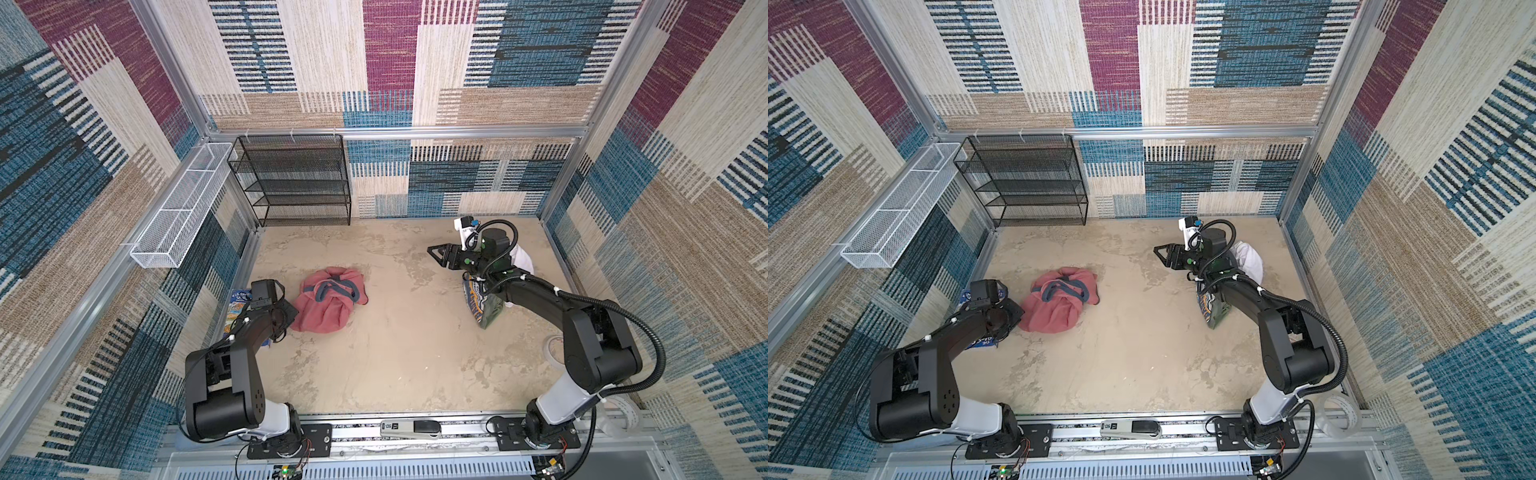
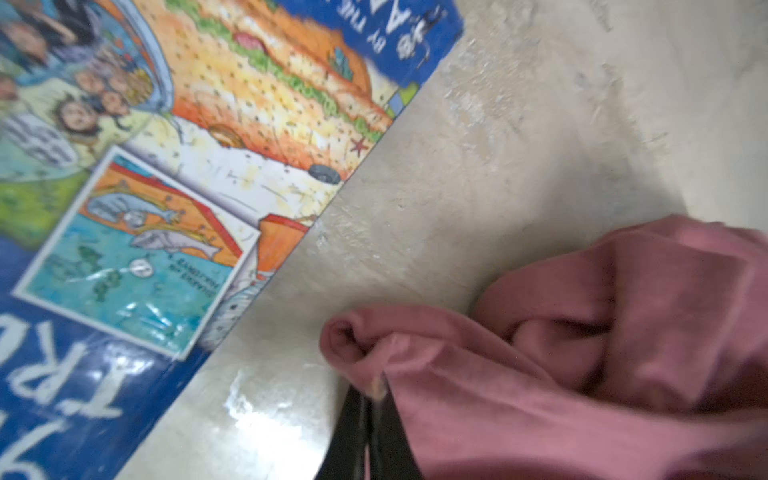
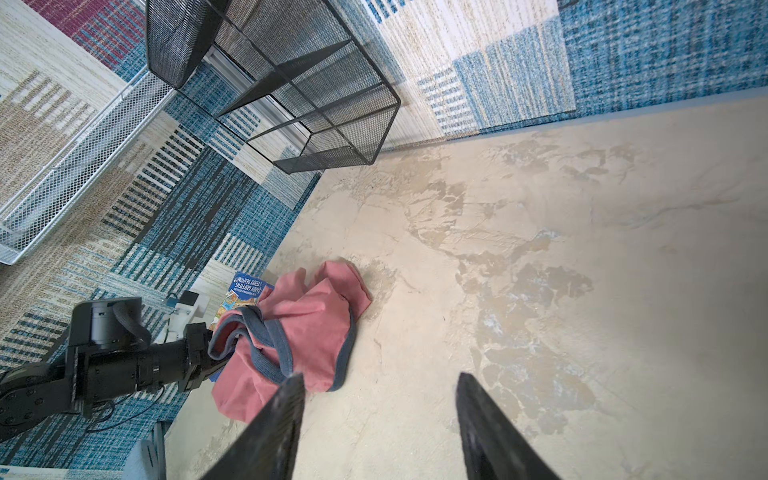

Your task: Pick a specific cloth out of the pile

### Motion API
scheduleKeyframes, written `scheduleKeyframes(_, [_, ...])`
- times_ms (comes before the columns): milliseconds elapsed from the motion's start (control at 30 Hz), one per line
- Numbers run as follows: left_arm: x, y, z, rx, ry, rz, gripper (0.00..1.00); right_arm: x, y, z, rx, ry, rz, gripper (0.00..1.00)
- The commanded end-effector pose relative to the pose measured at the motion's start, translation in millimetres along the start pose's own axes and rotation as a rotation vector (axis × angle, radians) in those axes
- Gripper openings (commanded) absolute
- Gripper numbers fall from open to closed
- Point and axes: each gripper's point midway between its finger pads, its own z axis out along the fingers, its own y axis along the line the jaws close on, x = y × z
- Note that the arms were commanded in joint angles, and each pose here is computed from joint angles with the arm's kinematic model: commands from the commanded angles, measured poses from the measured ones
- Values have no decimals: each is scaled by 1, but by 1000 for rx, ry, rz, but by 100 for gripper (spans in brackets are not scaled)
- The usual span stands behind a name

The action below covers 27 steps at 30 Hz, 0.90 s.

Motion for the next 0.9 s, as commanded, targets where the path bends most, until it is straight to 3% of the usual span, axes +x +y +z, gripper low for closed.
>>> scheduleKeyframes(0, [-3,-1,-14,8,-23,-2,0,-7,6,-3,-13,-17,-8,61])
scheduleKeyframes(167, [-15,-18,-50,67,-90,28,0,-8,10,-5,-22,-25,-9,61])
scheduleKeyframes(400, [-29,-57,-92,124,-146,168,0,-6,11,-10,-24,-33,-5,61])
scheduleKeyframes(733, [-16,-147,-113,187,-178,445,0,-4,12,-14,-16,-38,-9,61])
scheduleKeyframes(867, [6,-182,-109,225,-148,556,0,-4,11,-15,-10,-41,-12,61])
